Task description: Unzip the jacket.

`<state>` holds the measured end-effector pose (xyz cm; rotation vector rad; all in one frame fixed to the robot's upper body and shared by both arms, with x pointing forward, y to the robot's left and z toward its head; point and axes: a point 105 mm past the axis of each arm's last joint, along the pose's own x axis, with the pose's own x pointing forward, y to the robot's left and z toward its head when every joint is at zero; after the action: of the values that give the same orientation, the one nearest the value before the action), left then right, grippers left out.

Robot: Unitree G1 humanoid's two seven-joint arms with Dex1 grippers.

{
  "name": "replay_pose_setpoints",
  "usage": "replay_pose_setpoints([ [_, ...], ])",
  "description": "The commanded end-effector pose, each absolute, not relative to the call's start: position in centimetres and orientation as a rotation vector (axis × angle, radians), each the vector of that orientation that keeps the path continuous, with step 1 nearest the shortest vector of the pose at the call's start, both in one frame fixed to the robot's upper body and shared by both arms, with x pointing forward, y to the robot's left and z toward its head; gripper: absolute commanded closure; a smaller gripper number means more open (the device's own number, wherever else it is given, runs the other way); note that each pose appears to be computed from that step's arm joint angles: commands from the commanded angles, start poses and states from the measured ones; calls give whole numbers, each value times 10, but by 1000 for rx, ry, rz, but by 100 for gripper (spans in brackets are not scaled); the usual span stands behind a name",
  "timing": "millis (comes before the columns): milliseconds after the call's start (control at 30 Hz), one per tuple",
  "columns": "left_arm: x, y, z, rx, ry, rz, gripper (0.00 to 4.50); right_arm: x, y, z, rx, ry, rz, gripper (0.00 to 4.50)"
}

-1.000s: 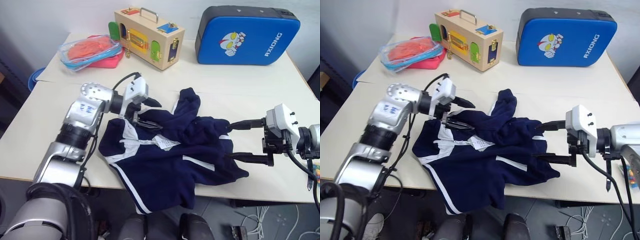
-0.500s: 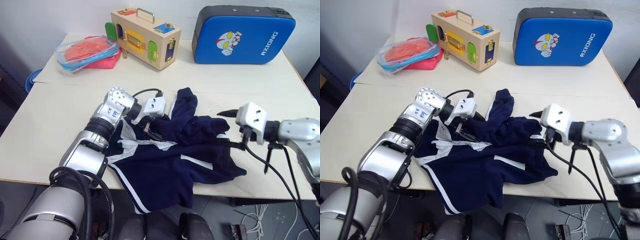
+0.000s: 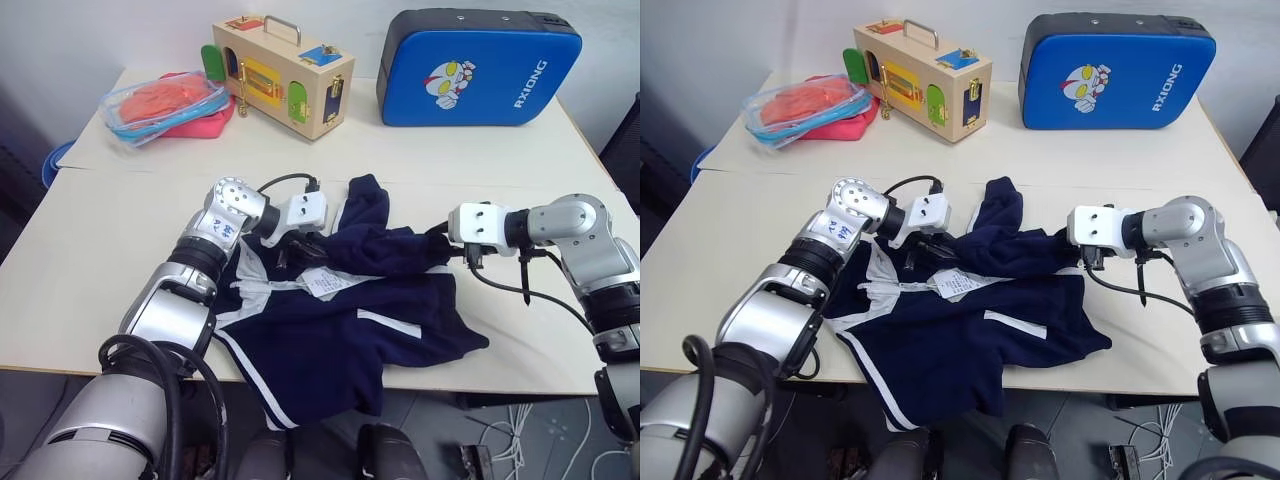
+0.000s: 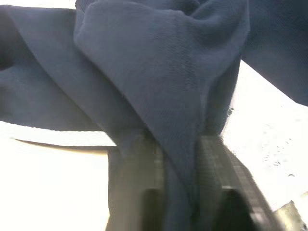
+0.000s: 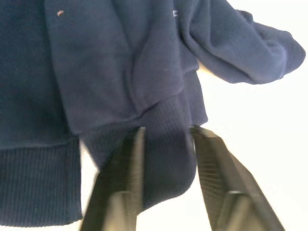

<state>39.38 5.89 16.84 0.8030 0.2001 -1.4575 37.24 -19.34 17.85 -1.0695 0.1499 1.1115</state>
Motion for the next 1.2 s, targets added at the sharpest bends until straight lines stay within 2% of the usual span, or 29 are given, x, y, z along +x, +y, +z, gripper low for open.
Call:
replay_pose_setpoints([
  [33, 396, 62, 173, 794, 172, -1429, 450, 373, -182, 188, -1006, 109, 1160, 445],
  [200, 408, 66, 179, 754, 143, -1312, 450, 385, -165, 202, -930, 68, 1168, 448],
  [433, 433, 85, 198, 677, 86, -1073, 450, 422, -139, 221, -917, -26, 1023, 448],
  [567, 449, 97, 202, 588, 100, -907, 450, 446, -126, 218, -945, -34, 860, 448],
  [733, 459, 101, 200, 534, 112, -807, 450, 466, -126, 216, -946, -24, 665, 448],
  [900, 456, 95, 184, 508, 157, -838, 450, 468, -132, 197, -933, 64, 654, 448],
  [1033, 452, 94, 173, 499, 191, -866, 450, 467, -143, 188, -912, 128, 650, 351],
  [1100, 450, 96, 172, 481, 197, -879, 379, 468, -150, 189, -913, 134, 621, 285],
  [1200, 449, 100, 174, 476, 195, -895, 297, 468, -157, 194, -882, 132, 604, 186],
])
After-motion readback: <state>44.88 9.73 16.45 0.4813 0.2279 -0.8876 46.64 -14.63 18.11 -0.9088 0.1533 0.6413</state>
